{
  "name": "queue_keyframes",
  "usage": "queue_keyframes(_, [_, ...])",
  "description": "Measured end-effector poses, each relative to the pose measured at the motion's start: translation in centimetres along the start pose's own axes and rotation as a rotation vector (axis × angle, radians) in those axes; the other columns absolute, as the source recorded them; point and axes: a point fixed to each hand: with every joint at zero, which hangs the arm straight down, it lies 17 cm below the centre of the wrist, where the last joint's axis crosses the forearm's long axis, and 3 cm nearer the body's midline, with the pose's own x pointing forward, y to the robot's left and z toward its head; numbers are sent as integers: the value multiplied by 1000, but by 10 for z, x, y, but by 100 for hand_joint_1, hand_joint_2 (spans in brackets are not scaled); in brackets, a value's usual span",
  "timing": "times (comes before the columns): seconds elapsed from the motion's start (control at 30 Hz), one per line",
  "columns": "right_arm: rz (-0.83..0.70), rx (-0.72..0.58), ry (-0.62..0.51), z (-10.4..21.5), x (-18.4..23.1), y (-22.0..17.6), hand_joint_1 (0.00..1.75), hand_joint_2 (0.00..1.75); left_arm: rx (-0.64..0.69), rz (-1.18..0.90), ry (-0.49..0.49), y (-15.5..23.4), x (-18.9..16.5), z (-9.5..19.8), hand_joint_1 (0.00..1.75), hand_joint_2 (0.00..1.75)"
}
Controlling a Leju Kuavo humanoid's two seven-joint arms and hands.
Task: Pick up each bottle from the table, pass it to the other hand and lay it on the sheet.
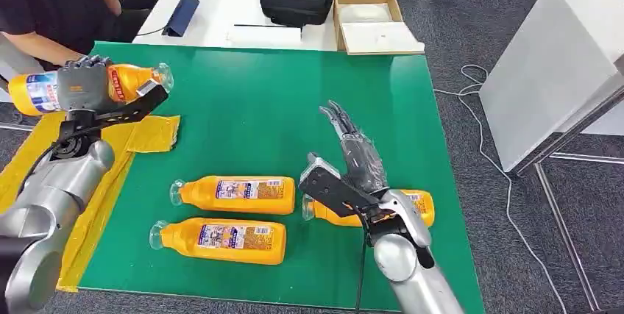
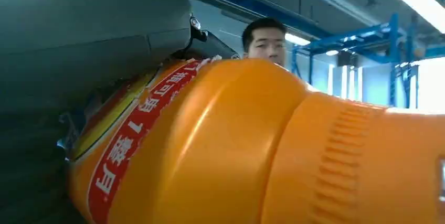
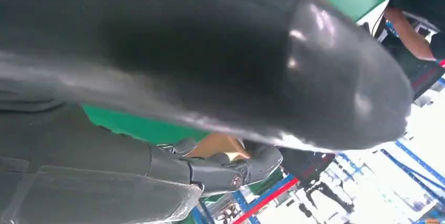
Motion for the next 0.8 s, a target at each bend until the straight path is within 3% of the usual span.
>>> queue_keyframes(0.3, [19,38,-12,2,3,14,0,0,-121,-205,10,-48,-33,40,175,175])
queue_keyframes(0.8, [56,55,-10,10,12,21,0,0,-232,-199,-47,-101,-26,94,175,175])
